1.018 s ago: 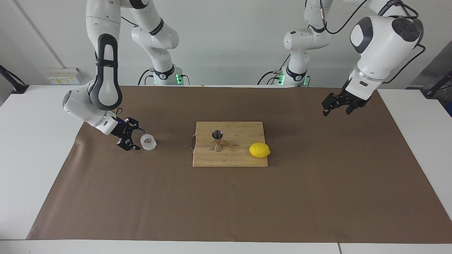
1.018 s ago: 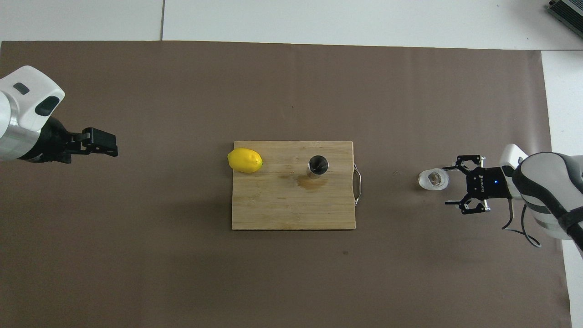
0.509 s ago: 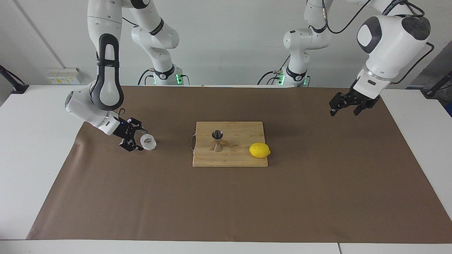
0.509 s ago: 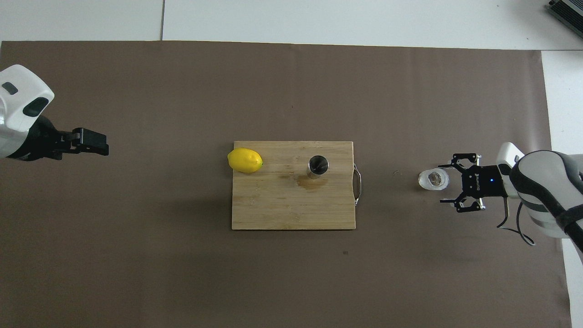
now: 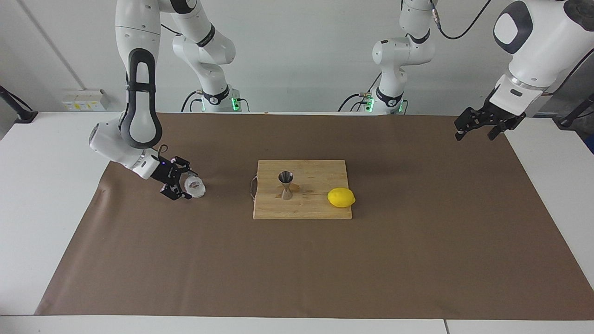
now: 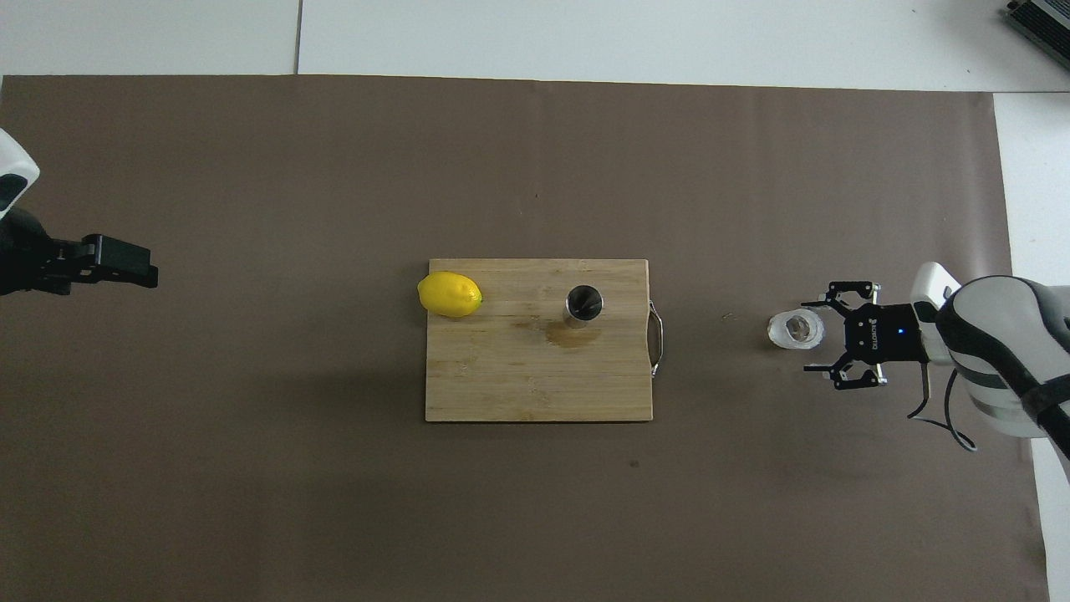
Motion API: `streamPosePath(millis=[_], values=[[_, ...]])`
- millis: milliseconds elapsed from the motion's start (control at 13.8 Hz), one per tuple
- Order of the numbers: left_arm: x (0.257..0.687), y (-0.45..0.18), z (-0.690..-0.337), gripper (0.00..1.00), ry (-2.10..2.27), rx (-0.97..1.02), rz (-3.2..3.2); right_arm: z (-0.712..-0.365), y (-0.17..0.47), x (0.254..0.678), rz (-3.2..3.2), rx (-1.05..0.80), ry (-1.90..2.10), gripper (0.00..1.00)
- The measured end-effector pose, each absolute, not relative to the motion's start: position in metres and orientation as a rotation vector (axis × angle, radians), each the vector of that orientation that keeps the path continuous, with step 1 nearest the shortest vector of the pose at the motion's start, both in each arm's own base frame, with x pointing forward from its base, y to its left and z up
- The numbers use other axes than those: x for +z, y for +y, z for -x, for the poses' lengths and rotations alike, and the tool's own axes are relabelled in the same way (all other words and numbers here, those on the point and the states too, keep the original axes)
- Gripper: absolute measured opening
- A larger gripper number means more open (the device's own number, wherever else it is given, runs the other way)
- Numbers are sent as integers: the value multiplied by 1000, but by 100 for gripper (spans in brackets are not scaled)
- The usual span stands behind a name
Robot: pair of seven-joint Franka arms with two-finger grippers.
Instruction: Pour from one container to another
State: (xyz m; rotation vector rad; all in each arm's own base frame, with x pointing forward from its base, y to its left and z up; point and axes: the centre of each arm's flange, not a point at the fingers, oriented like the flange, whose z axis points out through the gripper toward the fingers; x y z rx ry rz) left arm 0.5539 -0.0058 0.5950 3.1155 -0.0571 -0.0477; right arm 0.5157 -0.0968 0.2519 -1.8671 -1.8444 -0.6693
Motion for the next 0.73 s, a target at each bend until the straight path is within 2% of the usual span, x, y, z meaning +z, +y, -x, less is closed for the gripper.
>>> streamPosePath(millis=[73, 145, 218, 363, 436, 727], values=[[594, -11, -555, 100, -71, -51, -3116, -516, -95, 252, 1866, -674, -1841, 91], [592, -17, -555, 100, -88, -56, -3115, -517, -94, 252, 1865, -677, -1839, 91], [591, -24, -556, 100, -110, -60, -3115, -517, -93, 252, 1864, -678, -1839, 85], [589, -45, -555, 100, -167, -66, -3112, -517, -90, 252, 1858, -679, -1841, 57], [589, -51, -554, 100, -183, -65, -3112, -518, -88, 253, 1856, -682, -1840, 48], [589, -48, -555, 100, -177, -57, -3112, -521, -76, 255, 1847, -706, -1829, 48]])
